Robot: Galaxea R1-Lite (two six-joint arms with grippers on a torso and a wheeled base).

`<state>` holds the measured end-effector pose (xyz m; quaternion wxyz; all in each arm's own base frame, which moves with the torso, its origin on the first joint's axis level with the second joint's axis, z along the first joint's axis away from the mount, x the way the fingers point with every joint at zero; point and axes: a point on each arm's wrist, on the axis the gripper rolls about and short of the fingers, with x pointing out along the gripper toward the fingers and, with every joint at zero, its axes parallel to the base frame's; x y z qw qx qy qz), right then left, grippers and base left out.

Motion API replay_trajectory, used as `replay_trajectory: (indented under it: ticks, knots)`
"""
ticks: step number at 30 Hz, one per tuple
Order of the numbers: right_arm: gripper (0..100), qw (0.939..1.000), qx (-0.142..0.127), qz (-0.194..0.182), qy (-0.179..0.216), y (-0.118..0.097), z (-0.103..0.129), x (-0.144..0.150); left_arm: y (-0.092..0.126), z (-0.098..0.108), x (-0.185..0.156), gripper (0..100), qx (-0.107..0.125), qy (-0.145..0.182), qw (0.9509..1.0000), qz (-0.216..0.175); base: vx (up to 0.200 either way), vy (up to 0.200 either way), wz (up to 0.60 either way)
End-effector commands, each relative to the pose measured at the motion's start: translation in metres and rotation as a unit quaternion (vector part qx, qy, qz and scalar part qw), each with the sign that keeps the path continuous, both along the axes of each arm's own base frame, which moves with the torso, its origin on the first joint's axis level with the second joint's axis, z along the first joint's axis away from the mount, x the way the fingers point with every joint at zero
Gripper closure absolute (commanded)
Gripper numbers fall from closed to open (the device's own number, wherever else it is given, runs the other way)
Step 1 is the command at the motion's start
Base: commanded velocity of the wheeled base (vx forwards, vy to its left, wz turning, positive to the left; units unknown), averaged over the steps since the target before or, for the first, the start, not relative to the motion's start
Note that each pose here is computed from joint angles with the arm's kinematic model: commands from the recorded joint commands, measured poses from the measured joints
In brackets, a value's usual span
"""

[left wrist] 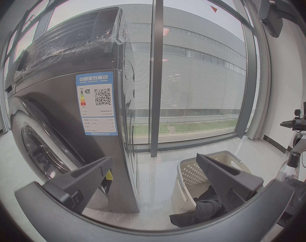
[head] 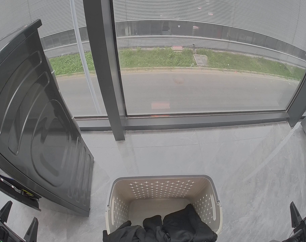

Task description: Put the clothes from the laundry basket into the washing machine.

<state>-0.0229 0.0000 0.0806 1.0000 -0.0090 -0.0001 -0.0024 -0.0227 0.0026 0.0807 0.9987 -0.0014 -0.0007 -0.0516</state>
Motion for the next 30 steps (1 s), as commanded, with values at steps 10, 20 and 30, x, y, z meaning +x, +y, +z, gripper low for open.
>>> replay_trajectory:
  ticks: [10, 20, 30]
  knots:
    - [0, 1.0000, 0.000, 0.000, 0.001, 0.0000, -0.0053, 0.0001, 0.0000, -0.0053, 0.0001, 0, -0.002, 0.001, 1.0000, 0.000, -0.100, 0.000, 0.00]
    - [0, 1.0000, 0.003, -0.001, 0.001, 0.0000, -0.0053, 0.0001, 0.0000, -0.0053, 0.0001, 0, -0.002, 0.001, 1.0000, -0.001, -0.200, 0.000, 0.00]
    - [0, 1.0000, 0.003, -0.001, 0.001, 0.0000, -0.0053, 0.0001, -0.0001, -0.0051, 0.0001, 0, -0.005, 0.000, 1.0000, 0.000, -0.060, 0.000, 0.00]
